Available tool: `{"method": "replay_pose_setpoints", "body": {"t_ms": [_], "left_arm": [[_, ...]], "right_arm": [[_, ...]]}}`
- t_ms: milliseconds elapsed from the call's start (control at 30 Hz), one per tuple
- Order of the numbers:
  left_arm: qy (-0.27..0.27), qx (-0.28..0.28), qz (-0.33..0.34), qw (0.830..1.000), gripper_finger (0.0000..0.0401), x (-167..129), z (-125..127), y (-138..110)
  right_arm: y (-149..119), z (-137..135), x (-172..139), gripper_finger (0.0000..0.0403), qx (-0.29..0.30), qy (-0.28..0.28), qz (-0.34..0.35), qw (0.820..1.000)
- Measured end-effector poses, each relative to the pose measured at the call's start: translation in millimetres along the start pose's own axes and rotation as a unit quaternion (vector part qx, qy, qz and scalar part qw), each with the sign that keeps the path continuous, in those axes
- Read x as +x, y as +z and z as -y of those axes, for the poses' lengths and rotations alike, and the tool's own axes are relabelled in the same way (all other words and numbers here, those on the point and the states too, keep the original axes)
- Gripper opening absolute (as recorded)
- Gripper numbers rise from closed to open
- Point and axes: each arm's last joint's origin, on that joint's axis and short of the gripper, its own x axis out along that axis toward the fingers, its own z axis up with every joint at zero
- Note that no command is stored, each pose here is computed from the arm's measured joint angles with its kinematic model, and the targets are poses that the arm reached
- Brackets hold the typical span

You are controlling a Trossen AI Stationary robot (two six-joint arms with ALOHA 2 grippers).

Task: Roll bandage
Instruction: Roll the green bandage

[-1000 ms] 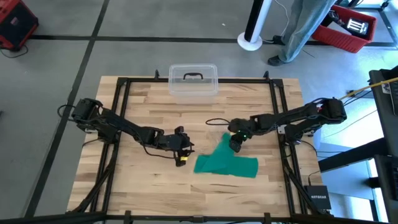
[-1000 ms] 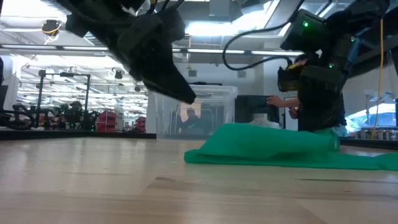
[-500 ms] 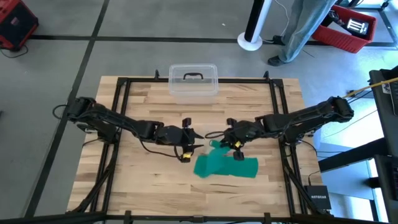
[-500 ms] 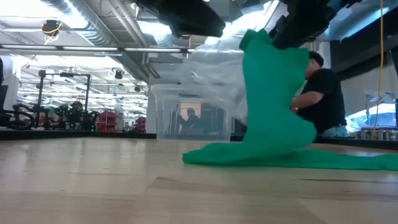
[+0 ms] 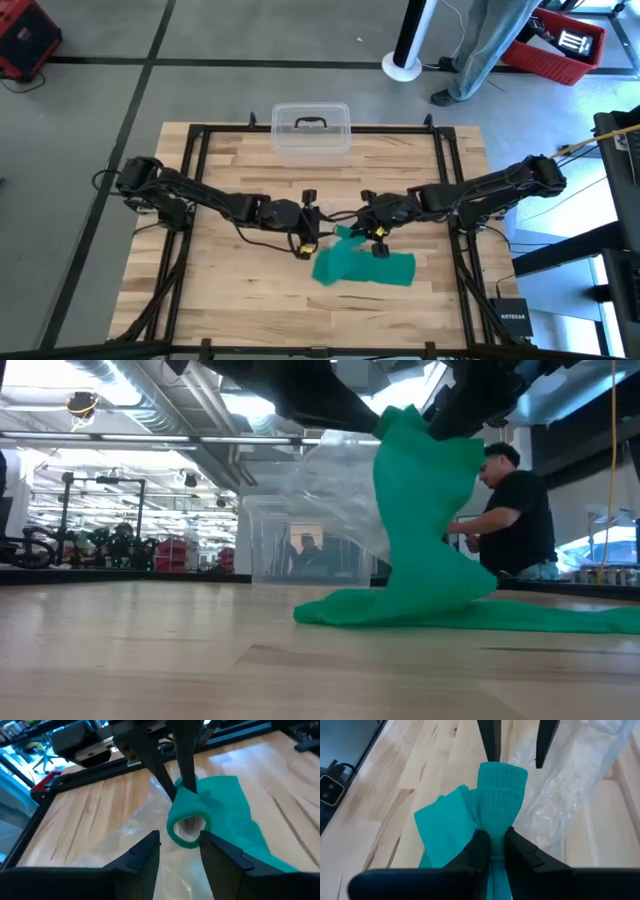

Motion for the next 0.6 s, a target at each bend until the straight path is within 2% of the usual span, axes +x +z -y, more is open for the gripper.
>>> {"method": "replay_pose_setpoints", "body": {"t_ms": [267,600], "left_arm": [[0.013,0.016,0.011,1.0,0.0131,-6,-3,6],[-0.035,0.05,0.001,0.998,0.0131,-7,9,3]], "right_arm": [[1,-1,7,0.0046,0.011,0.027,0.002,1.0],[4,-2,14,0.0047,0.009,0.041,0.022,0.999]]}}
